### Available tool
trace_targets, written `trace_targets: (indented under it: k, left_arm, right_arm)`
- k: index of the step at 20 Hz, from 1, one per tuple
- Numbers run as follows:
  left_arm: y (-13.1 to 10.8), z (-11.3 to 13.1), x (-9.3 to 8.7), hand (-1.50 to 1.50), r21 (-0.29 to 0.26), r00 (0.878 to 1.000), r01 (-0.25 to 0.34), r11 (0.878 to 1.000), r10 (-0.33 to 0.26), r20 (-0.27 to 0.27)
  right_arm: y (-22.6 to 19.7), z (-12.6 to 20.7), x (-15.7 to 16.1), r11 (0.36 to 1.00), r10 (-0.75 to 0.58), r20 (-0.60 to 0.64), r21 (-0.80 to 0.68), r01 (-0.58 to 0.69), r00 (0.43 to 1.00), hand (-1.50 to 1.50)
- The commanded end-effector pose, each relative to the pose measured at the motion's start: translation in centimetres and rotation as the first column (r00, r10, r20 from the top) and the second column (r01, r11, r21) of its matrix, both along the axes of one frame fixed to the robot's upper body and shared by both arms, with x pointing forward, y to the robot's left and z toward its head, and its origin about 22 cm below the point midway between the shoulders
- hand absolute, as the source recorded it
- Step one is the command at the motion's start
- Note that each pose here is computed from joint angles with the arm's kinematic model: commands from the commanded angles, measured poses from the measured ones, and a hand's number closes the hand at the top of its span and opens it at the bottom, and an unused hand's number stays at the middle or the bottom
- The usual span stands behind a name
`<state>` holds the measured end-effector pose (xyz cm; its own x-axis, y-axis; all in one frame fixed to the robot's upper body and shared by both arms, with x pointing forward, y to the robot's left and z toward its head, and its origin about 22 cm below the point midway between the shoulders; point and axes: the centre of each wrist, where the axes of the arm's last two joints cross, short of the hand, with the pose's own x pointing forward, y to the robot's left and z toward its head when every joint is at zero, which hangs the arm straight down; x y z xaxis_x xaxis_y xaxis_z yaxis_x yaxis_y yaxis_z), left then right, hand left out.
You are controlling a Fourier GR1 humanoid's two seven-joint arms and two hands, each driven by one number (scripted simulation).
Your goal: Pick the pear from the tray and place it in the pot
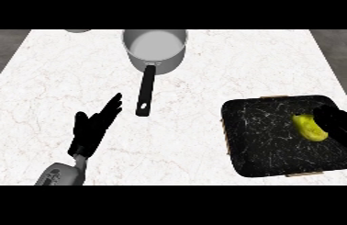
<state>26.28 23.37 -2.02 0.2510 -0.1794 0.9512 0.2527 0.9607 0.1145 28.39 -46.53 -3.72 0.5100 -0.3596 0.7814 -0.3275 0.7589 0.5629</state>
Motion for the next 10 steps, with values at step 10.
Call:
trace_targets:
  k: [10]
  left_arm:
    - [-0.5, 0.4, 0.3, 0.00, 0.012, 0.998, 0.057, 0.998, -0.057, 0.015]
  right_arm:
    - [6.7, 10.3, 9.2, 0.962, 0.132, 0.450, -0.273, -0.005, 0.883, 1.50]
